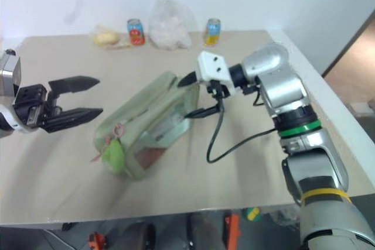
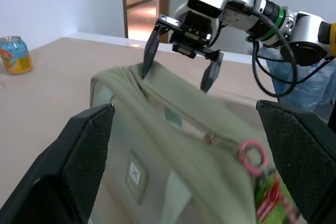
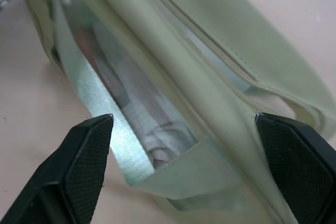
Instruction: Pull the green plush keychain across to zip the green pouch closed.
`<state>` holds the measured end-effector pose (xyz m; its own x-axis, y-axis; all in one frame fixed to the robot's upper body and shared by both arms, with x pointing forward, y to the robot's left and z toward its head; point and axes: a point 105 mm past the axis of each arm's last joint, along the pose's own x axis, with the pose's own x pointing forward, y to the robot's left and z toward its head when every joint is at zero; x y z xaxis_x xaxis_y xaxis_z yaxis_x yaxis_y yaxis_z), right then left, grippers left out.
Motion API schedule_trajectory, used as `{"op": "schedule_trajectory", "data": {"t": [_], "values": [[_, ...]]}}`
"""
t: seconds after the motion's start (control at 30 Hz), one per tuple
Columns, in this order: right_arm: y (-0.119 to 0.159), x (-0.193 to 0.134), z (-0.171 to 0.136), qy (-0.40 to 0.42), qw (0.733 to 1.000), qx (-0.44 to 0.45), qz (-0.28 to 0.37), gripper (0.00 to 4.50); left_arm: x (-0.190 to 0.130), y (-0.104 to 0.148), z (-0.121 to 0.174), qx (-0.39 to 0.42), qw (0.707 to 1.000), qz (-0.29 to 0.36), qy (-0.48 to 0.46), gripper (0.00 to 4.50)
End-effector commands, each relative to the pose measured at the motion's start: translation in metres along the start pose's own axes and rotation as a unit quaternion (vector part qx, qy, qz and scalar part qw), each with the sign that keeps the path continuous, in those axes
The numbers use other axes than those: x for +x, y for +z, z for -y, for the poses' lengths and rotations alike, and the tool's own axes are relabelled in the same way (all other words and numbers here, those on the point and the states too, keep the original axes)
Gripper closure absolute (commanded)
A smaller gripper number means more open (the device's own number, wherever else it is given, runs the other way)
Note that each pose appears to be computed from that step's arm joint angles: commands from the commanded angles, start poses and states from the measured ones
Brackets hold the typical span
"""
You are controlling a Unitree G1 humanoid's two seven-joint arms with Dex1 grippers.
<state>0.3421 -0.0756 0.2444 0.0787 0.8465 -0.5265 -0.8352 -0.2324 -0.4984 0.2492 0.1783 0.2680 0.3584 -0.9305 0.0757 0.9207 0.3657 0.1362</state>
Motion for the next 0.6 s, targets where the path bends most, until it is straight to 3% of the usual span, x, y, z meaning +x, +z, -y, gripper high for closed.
{"op": "schedule_trajectory", "data": {"t": [0.03, 0.33, 0.53, 0.6], "values": [[0.006, -0.003, 0.001, 0.015, 0.999, -0.029, -0.004, 1.17, -0.005, 0.013, 0.007, 0.028, 0.999, 0.025, 0.009, 0.0], [-0.002, -0.005, -0.005, 0.04, 0.999, -0.02, -0.006, 4.29, -0.013, 0.019, 0.008, 0.03, 0.997, 0.064, 0.043, 0.0], [-0.009, -0.015, -0.009, 0.043, 0.999, -0.002, -0.013, 4.4, -0.025, 0.036, 0.006, 0.032, 0.991, 0.112, 0.068, 0.0], [-0.011, -0.02, 0.007, -0.017, 1.0, 0.017, -0.019, 4.4, -0.025, 0.036, 0.008, 0.032, 0.99, 0.117, 0.073, 0.0]]}}
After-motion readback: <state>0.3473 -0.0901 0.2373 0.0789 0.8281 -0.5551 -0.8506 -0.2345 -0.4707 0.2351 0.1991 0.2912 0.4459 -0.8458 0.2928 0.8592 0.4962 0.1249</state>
